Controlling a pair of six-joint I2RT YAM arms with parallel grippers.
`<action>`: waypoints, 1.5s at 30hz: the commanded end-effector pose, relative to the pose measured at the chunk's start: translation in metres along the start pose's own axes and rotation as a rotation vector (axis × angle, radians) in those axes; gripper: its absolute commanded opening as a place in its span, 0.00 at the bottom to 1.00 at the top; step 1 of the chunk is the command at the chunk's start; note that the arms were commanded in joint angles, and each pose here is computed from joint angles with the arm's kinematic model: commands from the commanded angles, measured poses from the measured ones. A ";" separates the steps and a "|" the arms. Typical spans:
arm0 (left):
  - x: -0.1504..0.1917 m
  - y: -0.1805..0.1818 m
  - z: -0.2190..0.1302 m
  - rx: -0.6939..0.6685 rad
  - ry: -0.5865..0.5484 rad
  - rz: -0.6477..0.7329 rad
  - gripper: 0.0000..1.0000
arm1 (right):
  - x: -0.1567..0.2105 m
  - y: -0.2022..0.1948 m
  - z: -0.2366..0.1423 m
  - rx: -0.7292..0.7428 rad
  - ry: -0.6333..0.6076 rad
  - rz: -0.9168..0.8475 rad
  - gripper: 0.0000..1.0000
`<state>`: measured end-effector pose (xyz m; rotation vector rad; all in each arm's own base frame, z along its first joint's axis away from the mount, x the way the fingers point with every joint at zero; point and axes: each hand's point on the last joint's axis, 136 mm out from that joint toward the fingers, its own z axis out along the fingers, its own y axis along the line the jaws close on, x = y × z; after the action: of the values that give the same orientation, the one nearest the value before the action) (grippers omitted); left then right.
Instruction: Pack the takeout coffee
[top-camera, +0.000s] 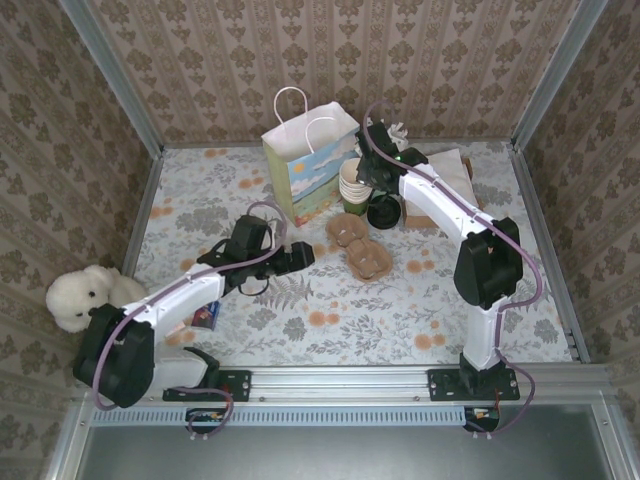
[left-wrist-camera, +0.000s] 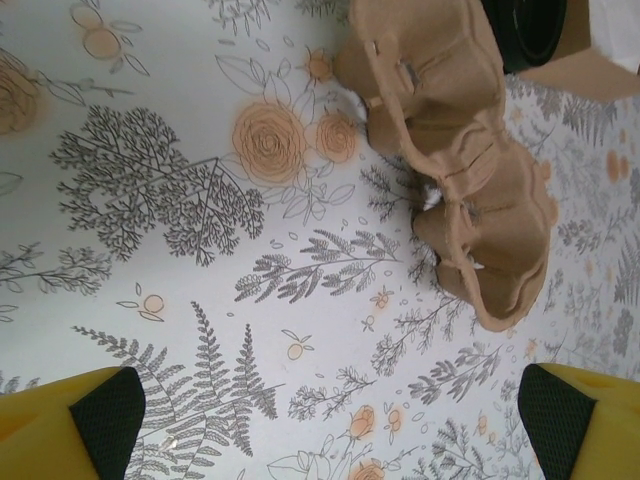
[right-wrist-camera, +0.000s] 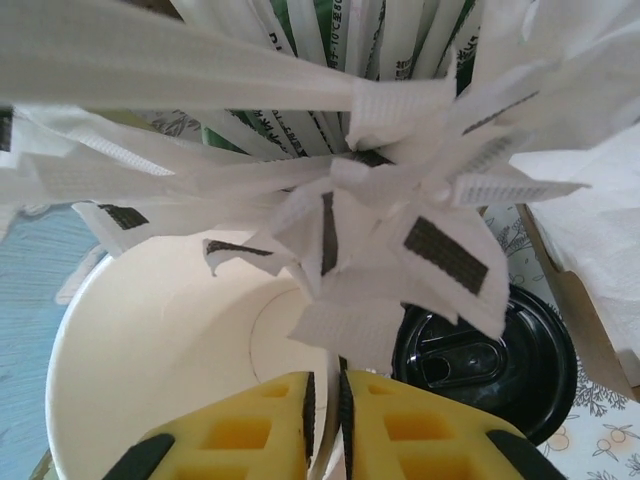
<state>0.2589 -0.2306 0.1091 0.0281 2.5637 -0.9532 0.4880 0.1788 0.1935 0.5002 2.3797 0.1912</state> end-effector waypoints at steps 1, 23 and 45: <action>-0.004 -0.023 0.005 0.070 0.020 0.079 1.00 | -0.002 0.000 -0.003 0.027 -0.010 -0.036 0.12; 0.003 -0.086 0.082 0.179 0.153 0.262 1.00 | -0.032 0.005 -0.068 -0.097 -0.127 -0.083 0.00; -0.004 -0.079 0.011 0.157 -0.071 0.430 1.00 | -0.013 -0.006 -0.150 -0.227 -0.165 -0.113 0.00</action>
<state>0.2463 -0.3194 0.1407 0.5858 2.3362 -1.0650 0.4099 0.1576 0.3123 0.3353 2.1639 0.3318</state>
